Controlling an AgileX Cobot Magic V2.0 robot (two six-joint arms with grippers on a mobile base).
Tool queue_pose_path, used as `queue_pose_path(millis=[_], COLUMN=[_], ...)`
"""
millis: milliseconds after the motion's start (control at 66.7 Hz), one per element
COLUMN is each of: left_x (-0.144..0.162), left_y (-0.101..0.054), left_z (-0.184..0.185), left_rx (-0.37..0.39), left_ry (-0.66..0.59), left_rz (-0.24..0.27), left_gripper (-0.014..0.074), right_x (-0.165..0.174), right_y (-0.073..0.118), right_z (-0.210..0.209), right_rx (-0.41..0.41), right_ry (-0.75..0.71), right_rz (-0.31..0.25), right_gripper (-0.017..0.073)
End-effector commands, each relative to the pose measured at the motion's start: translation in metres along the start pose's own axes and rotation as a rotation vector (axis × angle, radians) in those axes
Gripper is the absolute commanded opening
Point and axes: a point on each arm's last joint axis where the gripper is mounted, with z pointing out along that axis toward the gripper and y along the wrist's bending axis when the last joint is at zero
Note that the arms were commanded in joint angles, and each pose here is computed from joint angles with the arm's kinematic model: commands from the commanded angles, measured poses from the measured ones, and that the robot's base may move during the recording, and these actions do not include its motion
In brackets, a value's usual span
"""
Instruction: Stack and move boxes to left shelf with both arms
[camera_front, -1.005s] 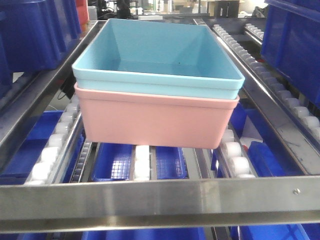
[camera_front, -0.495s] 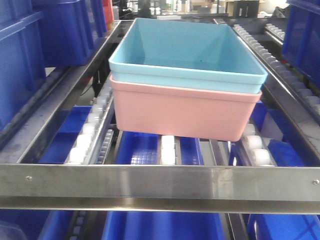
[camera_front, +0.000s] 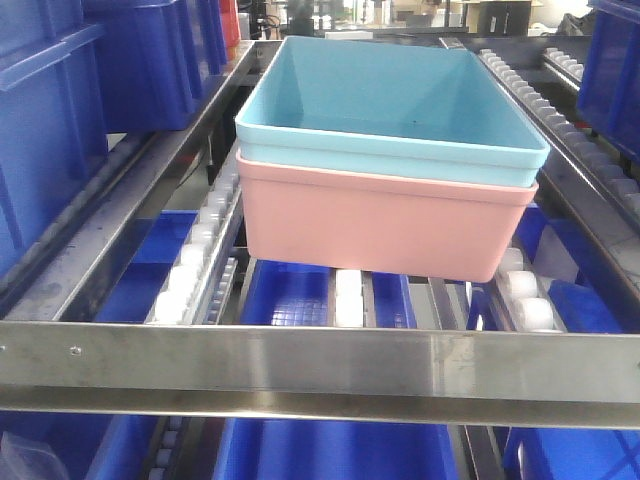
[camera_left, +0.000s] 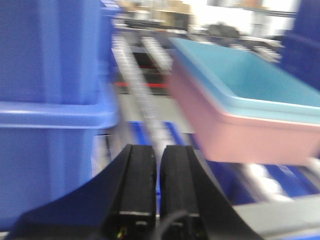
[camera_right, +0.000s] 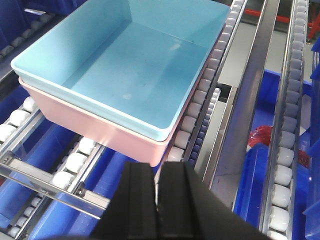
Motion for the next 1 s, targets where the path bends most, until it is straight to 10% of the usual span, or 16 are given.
queue_pose_path(millis=[0, 210, 990], left_x=[0.003, 0.005, 0.007], left_y=[0.007, 0.019, 0.020], left_z=[0.000, -0.007, -0.007], left_rx=[-0.109, -0.335, -0.338], left_ry=[-0.050, -0.052, -0.026], left_rz=[0.010, 0.028, 0.056], left_gripper=[0.0011, 0.0011, 0.0011], right_x=[-0.015, -0.015, -0.015], right_y=[0.002, 0.002, 0.002], right_z=[-0.003, -0.003, -0.003], right_rx=[-0.023, -0.021, -0.021], right_ry=[-0.101, -0.099, -0.097], right_rz=[-0.025, -0.025, -0.025], right_gripper=[0.0055, 0.0055, 0.0055])
